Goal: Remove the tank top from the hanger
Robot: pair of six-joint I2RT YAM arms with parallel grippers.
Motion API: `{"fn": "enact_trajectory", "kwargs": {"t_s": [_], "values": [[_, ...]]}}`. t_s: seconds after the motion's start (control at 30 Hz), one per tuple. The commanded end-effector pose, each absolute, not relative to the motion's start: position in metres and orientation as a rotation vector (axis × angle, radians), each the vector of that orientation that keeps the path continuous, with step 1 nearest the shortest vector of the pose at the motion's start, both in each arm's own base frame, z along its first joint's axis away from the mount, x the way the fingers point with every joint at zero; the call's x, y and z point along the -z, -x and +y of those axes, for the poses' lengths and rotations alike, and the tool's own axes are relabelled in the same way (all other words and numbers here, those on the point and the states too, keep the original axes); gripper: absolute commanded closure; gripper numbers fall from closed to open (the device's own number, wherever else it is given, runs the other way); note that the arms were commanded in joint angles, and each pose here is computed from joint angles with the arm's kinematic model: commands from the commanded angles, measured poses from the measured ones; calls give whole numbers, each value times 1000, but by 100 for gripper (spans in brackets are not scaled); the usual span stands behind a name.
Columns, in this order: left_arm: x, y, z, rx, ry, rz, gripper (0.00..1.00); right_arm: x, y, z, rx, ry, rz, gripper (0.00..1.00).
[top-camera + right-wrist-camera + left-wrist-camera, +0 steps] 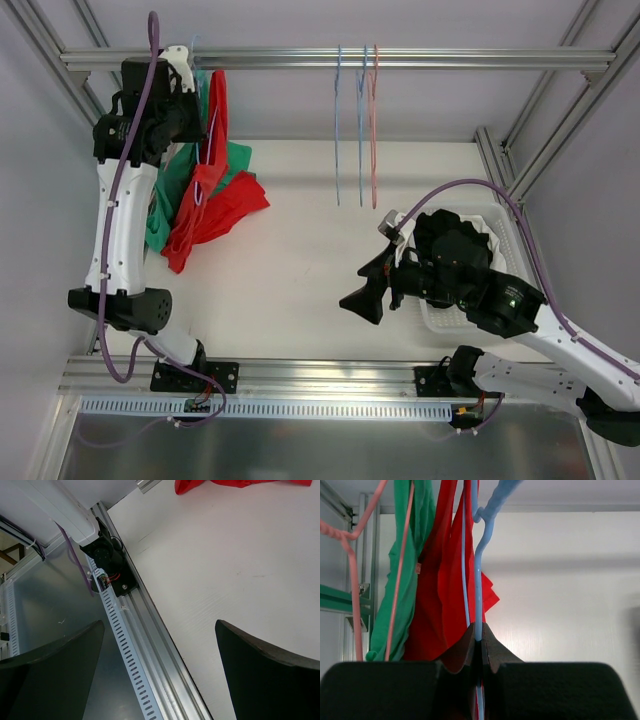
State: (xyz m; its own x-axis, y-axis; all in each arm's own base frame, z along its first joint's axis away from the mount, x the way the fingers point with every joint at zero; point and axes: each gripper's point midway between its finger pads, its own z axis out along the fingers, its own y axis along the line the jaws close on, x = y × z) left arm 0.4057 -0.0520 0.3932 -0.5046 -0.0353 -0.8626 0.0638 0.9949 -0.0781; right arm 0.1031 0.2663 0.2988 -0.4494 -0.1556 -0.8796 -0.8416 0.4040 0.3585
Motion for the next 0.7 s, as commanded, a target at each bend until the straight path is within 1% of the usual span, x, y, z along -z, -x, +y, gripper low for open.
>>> {"fn": "enact_trajectory", "kwargs": {"t_s": [0.0, 0.07, 0.23, 0.3, 0.33, 0.4, 0.43, 0.5, 0.53, 0.57, 0.6, 0.63, 0.67], "values": [[-467, -365, -62, 242, -40, 1880, 100, -314, -103, 272, -1123, 849, 1782, 1], [-470, -351, -65, 272, -47, 1871, 100, -315, -105, 275, -1126, 838, 1770, 1], [-467, -333, -71, 316, -70, 1861, 100, -319, -106, 280, -1151, 832, 1746, 1], [-471, -318, -80, 370, -102, 1848, 100, -319, -107, 282, -1156, 831, 1746, 0], [-459, -315, -84, 400, -100, 1878, 100, -320, -106, 283, -1159, 831, 1745, 0], [-459, -292, -93, 476, -124, 1872, 100, -320, -108, 285, -1162, 827, 1744, 1], [-439, -287, -98, 516, -112, 1922, 100, -321, -108, 285, -1164, 828, 1742, 1], [-436, -256, -107, 593, -138, 1909, 100, -326, -108, 288, -1179, 822, 1724, 1], [-413, -249, -112, 635, -129, 1967, 100, -327, -107, 289, -1186, 820, 1719, 1], [-413, -228, -112, 659, -137, 1940, 100, -331, -108, 290, -1198, 811, 1706, 1], [-407, -216, -116, 690, -154, 1944, 100, -332, -107, 293, -1210, 816, 1701, 1], [-384, -206, -123, 745, -172, 1994, 100, -333, -107, 294, -1220, 816, 1694, 1], [-385, -185, -123, 765, -187, 1954, 100, -337, -106, 297, -1233, 820, 1680, 1]]}}
